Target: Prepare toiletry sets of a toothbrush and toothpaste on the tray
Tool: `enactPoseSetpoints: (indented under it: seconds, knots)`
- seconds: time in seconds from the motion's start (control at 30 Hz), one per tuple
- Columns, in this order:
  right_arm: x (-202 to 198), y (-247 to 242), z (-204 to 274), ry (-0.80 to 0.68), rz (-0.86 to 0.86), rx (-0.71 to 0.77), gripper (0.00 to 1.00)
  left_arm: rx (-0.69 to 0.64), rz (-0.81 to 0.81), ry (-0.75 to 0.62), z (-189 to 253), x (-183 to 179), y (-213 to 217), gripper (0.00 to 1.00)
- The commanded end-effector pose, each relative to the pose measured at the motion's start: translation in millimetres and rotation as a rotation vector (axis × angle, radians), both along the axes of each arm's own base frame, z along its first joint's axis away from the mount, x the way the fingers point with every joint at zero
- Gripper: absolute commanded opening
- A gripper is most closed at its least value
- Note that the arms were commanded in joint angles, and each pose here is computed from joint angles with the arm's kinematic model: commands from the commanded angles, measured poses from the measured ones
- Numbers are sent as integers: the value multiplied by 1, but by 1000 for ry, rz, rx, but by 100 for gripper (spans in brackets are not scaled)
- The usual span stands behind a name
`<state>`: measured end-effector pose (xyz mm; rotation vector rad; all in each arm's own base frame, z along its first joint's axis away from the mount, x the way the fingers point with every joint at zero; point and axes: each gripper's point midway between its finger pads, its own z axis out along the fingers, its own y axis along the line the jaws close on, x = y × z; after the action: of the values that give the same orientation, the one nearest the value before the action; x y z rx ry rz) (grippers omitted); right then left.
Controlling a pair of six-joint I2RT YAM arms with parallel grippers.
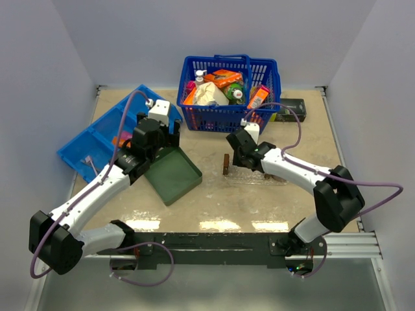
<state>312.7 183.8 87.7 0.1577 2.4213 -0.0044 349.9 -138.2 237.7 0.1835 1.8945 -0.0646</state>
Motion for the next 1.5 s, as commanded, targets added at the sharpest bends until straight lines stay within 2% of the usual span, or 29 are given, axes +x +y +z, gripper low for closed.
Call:
enactPoseSetpoints:
  seconds: [0.0,0.27,0.4,0.57,0.77,0.97,1.2,1.27,1.43,1.47]
  knots:
    - [12,-1,33,-88,-32,31,40,-49,1,-62,25,2,-1,93]
    - [13,-6,73,-199,-40,90,47,-80,-18,-79,29,0,-5,95]
    - [15,-13,96,-264,-27,124,50,-102,-36,-73,28,-1,-7,100]
    - [27,-37,111,-332,6,308,51,-150,-43,-70,30,2,-2,100]
    - [34,-77,121,-371,-35,210,53,-206,-15,-45,22,9,18,100]
    - [38,-100,144,-434,-65,147,56,-317,126,41,-5,15,69,100]
    - [35,-107,166,-499,-56,123,57,-332,370,118,-25,18,132,100]
    - [34,-108,169,-511,-46,112,57,-401,449,137,-28,23,140,100]
    - [33,-107,167,-515,-22,104,57,-509,591,85,-18,43,154,91]
    - [32,-106,168,-520,-16,108,57,-513,625,69,-18,46,159,86]
